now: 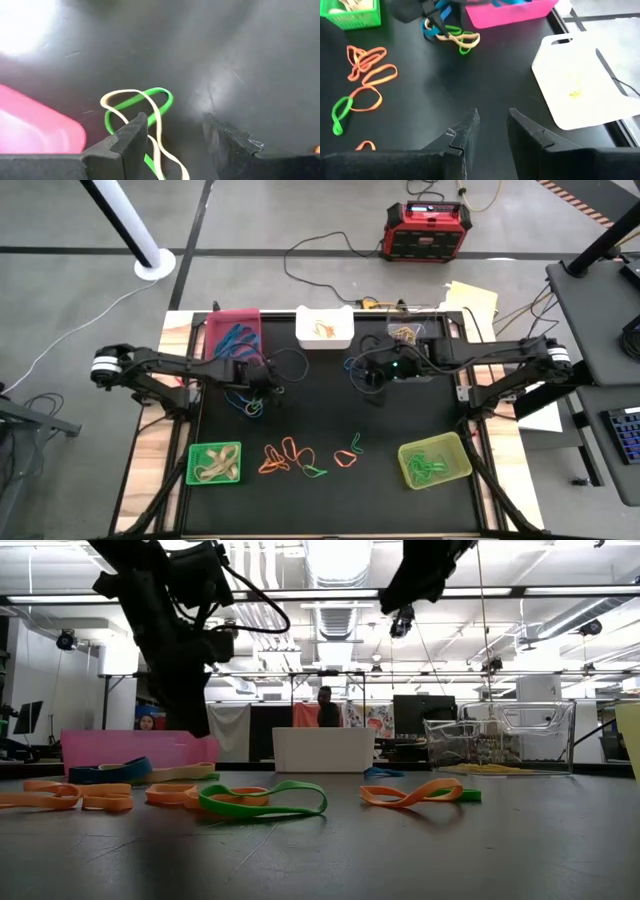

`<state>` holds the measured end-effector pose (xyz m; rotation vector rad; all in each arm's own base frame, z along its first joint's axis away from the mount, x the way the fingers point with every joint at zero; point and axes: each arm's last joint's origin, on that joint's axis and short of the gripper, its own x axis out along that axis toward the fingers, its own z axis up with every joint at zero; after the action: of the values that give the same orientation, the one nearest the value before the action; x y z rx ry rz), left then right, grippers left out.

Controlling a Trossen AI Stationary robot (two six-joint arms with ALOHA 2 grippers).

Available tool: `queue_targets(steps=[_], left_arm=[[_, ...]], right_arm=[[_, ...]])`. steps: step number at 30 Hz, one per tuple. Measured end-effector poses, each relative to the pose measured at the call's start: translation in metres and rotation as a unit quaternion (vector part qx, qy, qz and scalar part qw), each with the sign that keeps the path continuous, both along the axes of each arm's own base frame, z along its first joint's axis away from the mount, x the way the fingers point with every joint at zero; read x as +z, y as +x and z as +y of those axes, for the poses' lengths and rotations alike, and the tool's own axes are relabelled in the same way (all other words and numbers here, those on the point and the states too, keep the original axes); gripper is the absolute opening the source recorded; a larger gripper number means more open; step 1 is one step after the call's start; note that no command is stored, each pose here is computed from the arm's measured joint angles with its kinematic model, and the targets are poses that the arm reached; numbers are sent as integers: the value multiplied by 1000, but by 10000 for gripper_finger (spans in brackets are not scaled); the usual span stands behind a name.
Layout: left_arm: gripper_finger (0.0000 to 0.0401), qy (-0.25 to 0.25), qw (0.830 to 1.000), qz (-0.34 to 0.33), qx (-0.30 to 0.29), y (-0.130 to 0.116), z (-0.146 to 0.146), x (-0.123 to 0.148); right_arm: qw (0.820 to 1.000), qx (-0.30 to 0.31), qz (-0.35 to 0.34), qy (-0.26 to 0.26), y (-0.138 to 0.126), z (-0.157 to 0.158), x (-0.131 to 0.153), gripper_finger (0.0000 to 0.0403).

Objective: Sort rubber bands into baskets
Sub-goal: Put the light yellow rubber band into the green bin

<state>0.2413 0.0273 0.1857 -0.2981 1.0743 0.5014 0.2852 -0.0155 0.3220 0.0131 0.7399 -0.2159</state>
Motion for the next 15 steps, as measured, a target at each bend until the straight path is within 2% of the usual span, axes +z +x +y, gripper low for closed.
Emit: queue_targets(steps=[5, 9, 13, 15], left_arm=[[176, 29, 998, -4, 51, -1, 3, 0], [176, -3, 997, -15, 76, 0, -4, 0], [176, -19, 998, -19, 52, 1, -24, 0], [176, -28, 998, -21, 60, 2, -29, 3]], right_arm=[[1000, -14, 10, -16, 0, -1, -11, 96], [999, -19, 22, -15, -2, -1, -19, 96], [999, -26, 27, -6, -3, -1, -24, 96], [999, -25, 30, -7, -3, -1, -27, 96]])
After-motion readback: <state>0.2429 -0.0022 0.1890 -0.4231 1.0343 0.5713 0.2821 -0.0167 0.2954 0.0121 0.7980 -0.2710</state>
